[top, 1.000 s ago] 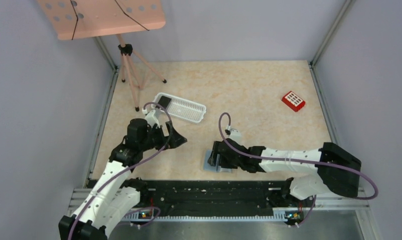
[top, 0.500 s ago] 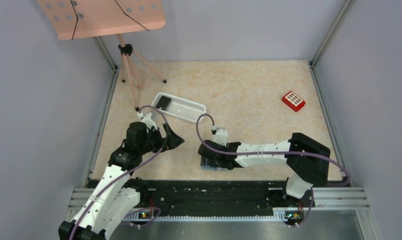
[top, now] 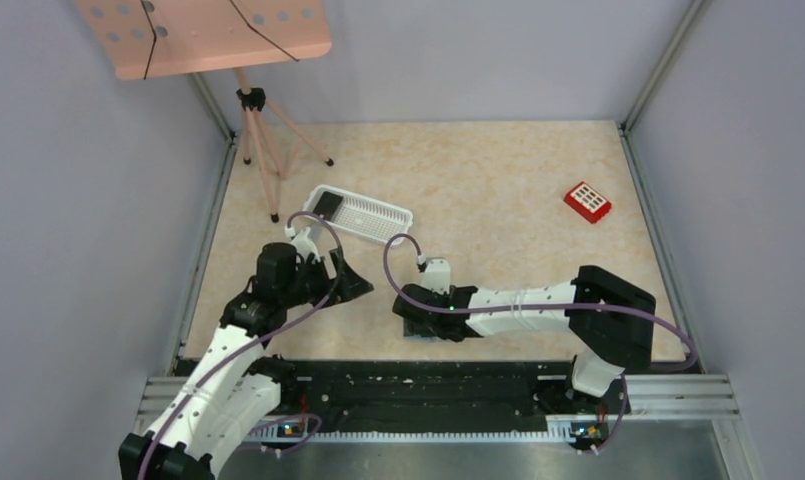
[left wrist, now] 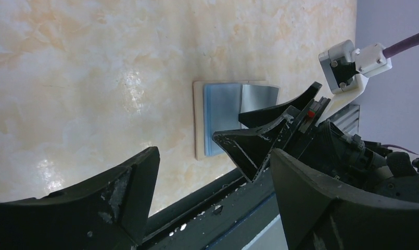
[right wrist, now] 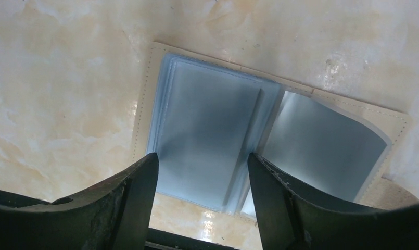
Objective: Take the credit cards out of the card holder
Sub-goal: Remove the credit card from the card holder.
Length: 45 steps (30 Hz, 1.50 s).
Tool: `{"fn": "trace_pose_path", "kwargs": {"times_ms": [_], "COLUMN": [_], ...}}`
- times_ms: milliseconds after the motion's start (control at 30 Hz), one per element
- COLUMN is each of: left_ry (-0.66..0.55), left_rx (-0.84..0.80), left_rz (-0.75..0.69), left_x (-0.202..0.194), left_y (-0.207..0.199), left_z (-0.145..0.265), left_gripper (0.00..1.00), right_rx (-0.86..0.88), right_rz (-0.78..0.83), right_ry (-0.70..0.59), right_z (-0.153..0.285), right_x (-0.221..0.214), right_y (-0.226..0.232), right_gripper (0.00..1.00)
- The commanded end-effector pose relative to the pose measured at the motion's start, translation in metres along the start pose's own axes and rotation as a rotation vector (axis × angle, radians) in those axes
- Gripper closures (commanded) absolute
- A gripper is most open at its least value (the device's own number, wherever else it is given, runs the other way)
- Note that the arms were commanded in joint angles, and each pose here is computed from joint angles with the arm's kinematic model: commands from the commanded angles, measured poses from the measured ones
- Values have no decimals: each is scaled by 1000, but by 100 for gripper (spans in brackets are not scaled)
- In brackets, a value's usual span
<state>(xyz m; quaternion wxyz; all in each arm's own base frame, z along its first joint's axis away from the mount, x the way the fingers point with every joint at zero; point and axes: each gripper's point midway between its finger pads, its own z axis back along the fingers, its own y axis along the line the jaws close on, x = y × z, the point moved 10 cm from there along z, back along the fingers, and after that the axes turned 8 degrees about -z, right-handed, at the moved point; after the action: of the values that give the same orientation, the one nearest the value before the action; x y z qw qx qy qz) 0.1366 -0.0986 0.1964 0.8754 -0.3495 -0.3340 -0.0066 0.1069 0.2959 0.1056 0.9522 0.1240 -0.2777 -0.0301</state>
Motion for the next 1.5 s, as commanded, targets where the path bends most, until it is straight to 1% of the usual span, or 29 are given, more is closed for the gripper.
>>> {"fn": "trace_pose_path", "kwargs": {"times_ms": [0,100,233,367,433,533,767,933,1100,1233,1333,1467], "left_ry": [7,7,6,6,4,1,38,59,81,94,95,107], "left_rx": [-78,-63,-58,-64,-70,-85,-121,-148,-169,-189,-216,-256], "left_rz": [-26,-13,1,-9,-16,-30,-23,-4,11,27,29,59], "left_x": [-2,-6,-11,-12,-11,-11,-14,-20,-24,-26,-28,-30], "left_y": [-1,5,9,9,9,8,9,11,12,11,9,6], "left_z": [-5,-10,-13,-14,-13,-13,-19,-24,-30,-35,-39,-46], "left_gripper": [17,17,17,18,19,21,28,31,35,38,39,42], "right_rx": [-71,-70,-122,-155,-152,-117,45,143,284,390,469,545], "right_rz": [60,63,95,112,111,94,48,21,-43,-102,-141,-158], "right_ry": [11,11,20,17,6,-9,-14,-22,-44,-44,-50,-61], "right_z": [-10,-11,-17,-20,-18,-13,-6,-5,2,3,4,7], "right_x": [-8,-8,-11,-12,-10,-8,-8,-11,-8,-7,-7,-8], "right_y": [-9,-6,-9,-13,-13,-13,-12,-20,-26,-36,-43,-49], "right_gripper": [34,32,32,39,44,48,48,50,51,55,56,56]}}
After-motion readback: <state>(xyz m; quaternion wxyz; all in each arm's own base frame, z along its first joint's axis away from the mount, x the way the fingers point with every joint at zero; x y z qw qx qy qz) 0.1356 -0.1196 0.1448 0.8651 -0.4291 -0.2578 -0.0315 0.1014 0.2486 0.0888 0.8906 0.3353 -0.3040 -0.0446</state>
